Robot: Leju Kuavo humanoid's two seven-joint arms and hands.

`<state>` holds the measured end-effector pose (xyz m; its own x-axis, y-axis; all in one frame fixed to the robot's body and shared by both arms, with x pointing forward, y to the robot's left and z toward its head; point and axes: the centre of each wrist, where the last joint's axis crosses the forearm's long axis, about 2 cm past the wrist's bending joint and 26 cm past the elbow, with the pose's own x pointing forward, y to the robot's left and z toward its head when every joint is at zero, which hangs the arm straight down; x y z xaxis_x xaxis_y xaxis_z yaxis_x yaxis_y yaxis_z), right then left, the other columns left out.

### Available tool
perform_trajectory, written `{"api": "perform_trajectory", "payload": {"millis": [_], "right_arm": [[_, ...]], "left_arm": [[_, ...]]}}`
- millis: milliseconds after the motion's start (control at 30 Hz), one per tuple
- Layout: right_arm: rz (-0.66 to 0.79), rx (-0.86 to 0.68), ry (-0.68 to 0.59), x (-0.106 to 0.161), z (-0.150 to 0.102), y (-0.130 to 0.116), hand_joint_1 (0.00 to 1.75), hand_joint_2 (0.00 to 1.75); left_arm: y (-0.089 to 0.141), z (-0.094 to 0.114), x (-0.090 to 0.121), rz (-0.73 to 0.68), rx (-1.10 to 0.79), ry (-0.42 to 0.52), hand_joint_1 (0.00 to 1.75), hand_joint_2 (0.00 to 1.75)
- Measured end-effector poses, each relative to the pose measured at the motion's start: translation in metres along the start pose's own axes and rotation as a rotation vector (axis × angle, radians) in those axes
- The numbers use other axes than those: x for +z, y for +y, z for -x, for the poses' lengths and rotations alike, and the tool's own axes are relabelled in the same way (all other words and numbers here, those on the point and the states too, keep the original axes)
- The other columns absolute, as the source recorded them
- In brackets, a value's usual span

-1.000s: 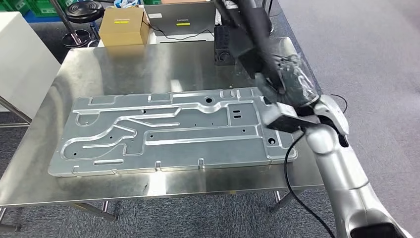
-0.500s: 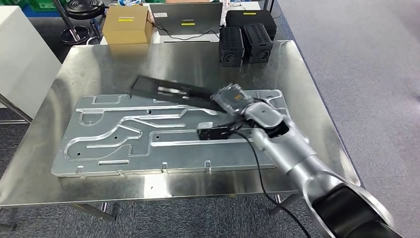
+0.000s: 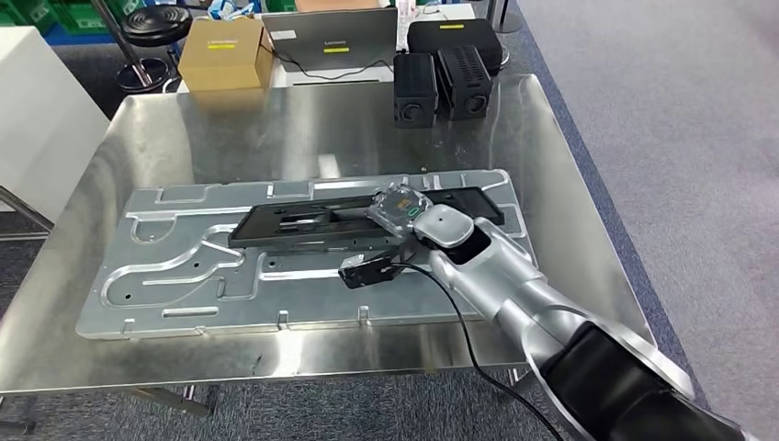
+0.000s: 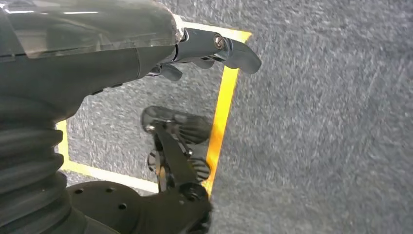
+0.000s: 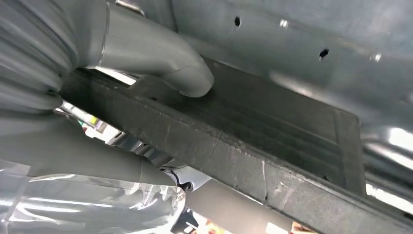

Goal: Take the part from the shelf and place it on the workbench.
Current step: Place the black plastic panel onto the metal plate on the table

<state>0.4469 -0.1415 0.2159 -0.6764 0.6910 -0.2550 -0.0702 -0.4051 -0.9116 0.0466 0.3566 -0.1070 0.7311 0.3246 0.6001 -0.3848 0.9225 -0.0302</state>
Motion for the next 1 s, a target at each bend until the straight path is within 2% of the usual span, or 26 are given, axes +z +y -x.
{"api": "perform_trajectory", "payload": {"millis": [100, 233, 500, 567, 667, 767, 867, 933, 1000], "right_arm": [[-0.032, -0.002, -0.005, -0.002, -0.007, 0.007, 0.0, 0.0], [-0.01, -0.059, -0.034, -0.004, -0.012, 0.006, 0.0, 0.0], [0.143, -0.484, -0.262, -0.004, -0.016, -0.006, 0.0, 0.0], [0.181, -0.695, -0.391, -0.002, -0.019, -0.005, 0.0, 0.0], [0.312, -1.05, -0.617, 0.006, -0.016, -0.011, 0.0, 0.0], [0.481, -1.276, -0.787, 0.02, -0.004, -0.023, 0.0, 0.0], [0.718, -1.344, -0.857, 0.042, 0.012, -0.025, 0.0, 0.0], [0.906, -1.271, -0.804, 0.065, 0.026, -0.023, 0.0, 0.0], [1.064, -1.137, -0.671, 0.092, 0.038, -0.014, 0.0, 0.0]], "left_arm": [[-0.001, 0.002, 0.001, 0.004, -0.003, 0.003, 0.0, 1.75], [-0.002, 0.001, 0.0, 0.004, -0.009, 0.002, 0.0, 0.0], [-0.004, 0.0, -0.001, 0.009, -0.009, 0.001, 0.0, 0.0], [-0.004, 0.0, 0.0, 0.013, -0.009, 0.0, 0.0, 0.0], [-0.005, 0.001, 0.0, 0.029, -0.004, -0.005, 0.0, 0.0], [-0.008, 0.002, 0.001, 0.045, 0.004, -0.01, 0.0, 0.0], [-0.009, 0.004, 0.001, 0.045, 0.016, -0.022, 0.0, 0.0], [-0.009, 0.006, 0.002, 0.037, 0.031, -0.031, 0.0, 0.0], [-0.008, 0.008, 0.003, 0.022, 0.05, -0.037, 0.0, 0.0]]}}
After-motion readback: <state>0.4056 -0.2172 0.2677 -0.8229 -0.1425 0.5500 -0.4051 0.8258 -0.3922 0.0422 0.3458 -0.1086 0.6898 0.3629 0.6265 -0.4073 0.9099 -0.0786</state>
